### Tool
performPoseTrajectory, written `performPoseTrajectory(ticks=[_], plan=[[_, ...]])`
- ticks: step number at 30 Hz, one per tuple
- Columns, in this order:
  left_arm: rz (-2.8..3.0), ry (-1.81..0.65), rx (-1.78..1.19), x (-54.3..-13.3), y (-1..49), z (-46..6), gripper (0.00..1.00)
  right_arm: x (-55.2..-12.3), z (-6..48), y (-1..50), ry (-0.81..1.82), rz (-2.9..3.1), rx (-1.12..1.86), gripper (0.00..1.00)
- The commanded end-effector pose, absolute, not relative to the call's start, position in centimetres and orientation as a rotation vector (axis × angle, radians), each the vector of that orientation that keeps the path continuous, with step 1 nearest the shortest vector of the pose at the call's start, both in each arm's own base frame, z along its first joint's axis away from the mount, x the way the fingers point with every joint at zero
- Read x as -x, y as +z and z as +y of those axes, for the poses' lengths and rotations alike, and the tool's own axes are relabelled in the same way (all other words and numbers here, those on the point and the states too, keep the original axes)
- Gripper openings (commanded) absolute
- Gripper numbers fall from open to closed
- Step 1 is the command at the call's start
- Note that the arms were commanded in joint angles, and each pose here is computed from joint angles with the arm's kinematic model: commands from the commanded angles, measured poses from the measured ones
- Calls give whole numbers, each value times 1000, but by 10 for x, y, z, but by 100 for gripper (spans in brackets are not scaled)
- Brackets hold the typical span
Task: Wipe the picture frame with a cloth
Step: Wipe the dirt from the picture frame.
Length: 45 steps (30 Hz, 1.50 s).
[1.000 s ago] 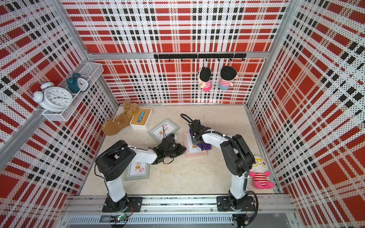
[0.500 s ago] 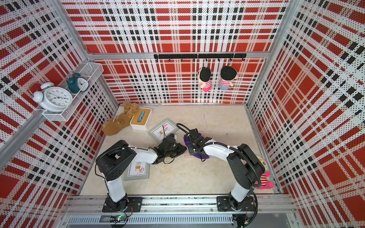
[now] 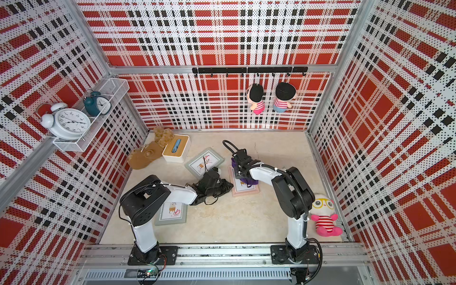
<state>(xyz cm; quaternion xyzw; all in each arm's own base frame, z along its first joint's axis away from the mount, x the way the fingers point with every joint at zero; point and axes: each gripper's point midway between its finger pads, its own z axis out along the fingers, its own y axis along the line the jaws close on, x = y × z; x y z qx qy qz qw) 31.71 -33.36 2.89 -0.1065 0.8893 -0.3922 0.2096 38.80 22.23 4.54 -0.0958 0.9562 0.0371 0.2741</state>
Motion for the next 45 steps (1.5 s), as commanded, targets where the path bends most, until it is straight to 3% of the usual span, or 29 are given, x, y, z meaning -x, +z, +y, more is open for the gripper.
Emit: performPoseTrajectory(ticks=[1,4,11,14,23,29,32,35,42,45], plan=[[2679,-898,318,-286,-26,-310,19,-319,214,10,68,2743,418,1],[2677,-897,318,-286,-25,-310,18,-319,214,17,82,2717,427,1],[2679,-888,316,-287,-26,-309,18,-406,199,27,-106,2652,267,0],[2680,-881,317,-287,-25,-307,18,-415,197,32,-156,2633,278,0],[2685,-892,319,-287,-27,-311,18,-308,223,16,122,2764,535,1],[2678,-882,312,-288,-25,-309,18,-360,209,24,-4,2707,387,2],[2677,-878,310,-288,-25,-308,18,-386,227,27,45,2687,366,1],[2678,-872,309,-288,-26,-307,18,-383,249,26,116,2698,325,0],[2672,-873,324,-290,-26,-309,17,-295,229,-4,75,2871,264,0],[2668,-876,336,-290,-26,-309,16,-262,223,1,118,2916,369,0]])
